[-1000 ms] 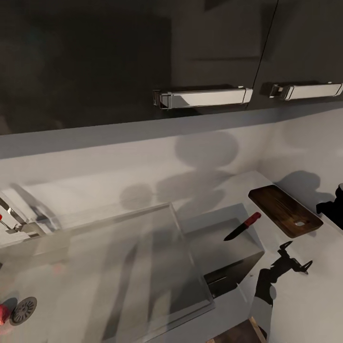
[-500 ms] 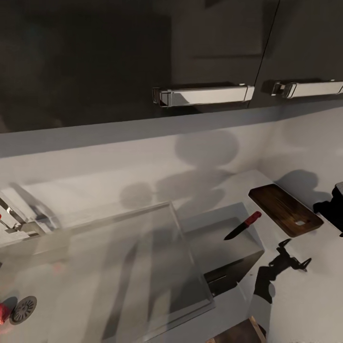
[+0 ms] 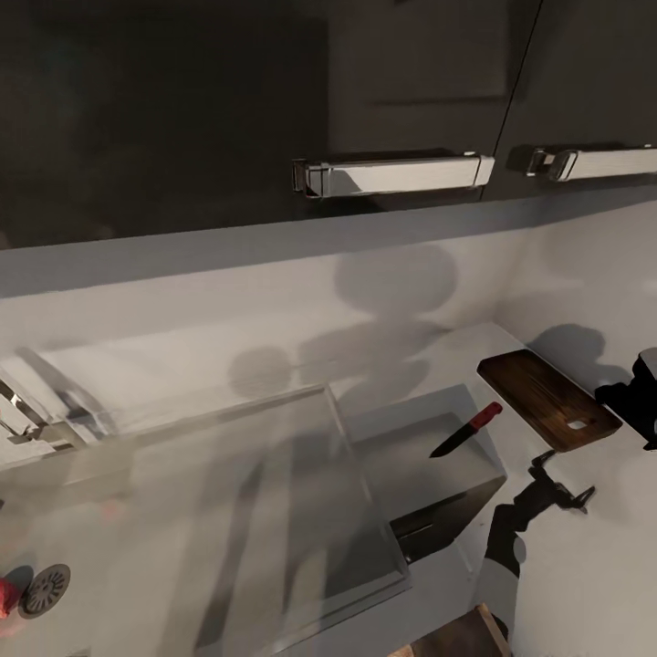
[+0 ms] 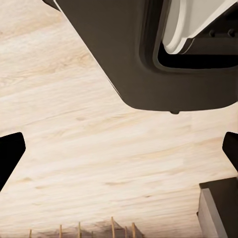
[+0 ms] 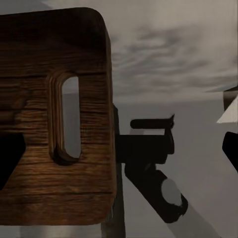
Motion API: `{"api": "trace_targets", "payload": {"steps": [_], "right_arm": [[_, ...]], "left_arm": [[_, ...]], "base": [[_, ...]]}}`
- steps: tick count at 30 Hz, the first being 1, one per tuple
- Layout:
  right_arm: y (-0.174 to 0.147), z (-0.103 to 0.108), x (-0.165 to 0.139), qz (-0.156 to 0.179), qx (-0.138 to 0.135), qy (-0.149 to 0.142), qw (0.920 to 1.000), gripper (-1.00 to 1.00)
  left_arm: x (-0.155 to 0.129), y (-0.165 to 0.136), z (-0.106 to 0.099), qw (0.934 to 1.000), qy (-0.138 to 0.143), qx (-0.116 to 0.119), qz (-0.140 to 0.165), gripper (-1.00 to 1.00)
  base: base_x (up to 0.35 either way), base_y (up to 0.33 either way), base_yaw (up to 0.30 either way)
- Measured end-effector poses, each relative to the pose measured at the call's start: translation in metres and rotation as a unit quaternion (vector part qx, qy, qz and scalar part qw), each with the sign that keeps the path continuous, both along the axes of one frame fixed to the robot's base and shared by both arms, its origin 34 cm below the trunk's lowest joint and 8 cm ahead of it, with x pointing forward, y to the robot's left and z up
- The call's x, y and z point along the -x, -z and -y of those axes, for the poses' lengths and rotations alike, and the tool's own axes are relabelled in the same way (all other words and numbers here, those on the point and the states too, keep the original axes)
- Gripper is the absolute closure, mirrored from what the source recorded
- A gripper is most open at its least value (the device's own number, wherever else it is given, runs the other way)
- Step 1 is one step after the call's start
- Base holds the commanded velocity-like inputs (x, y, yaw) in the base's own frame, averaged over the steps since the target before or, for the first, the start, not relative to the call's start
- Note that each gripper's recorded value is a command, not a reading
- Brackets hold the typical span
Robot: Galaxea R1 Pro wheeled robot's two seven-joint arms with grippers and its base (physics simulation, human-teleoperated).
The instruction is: In the kitchen, take the Vidalia onion out of the sink, dice it on the chopping board with the paring knife, put the diced onion into the bowl on the countertop, then place both the paring knife and the chopping board into the sink.
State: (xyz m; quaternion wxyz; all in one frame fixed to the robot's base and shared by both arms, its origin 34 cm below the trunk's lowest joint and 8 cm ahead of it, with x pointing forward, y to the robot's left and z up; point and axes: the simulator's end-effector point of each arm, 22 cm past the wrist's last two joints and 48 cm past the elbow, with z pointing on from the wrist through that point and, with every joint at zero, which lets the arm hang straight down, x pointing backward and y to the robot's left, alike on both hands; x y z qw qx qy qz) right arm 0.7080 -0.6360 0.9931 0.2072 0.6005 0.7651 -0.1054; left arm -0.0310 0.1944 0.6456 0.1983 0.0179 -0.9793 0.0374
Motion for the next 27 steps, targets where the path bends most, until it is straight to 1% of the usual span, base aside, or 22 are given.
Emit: {"api": "trace_targets", "payload": {"steps": [5, 11, 21, 24, 27], "right_arm": [[0.004, -0.001, -0.006, 0.008, -0.001, -0.007, 0.9999, -1.0], [0.008, -0.001, -0.007, 0.002, 0.003, -0.012, 0.9999, -1.0], [0.012, 0.0, -0.006, -0.003, 0.005, -0.012, 0.9999, -1.0], [0.012, 0.002, -0.006, -0.003, 0.01, -0.007, 0.9999, -1.0], [0.011, 0.008, -0.006, 0.004, 0.02, 0.008, 0.9998, -1.0]], "left_arm": [[0.003, -0.001, 0.0, 1.0, 0.0, 0.0, -0.004, -1.0], [0.006, -0.002, 0.0, 1.0, 0.0, 0.0, -0.008, -1.0], [0.008, -0.003, 0.0, 0.9999, 0.0, 0.0, -0.012, -1.0], [0.009, -0.004, 0.0, 0.9999, 0.0, 0.0, -0.013, -1.0], [0.01, -0.004, 0.0, 0.9999, 0.0, 0.0, -0.014, -1.0]], "base": [[0.0, 0.0, 0.061], [0.0, 0.0, 0.058], [0.0, 0.0, 0.009], [0.0, 0.0, 0.0], [0.0, 0.0, 0.0]]}}
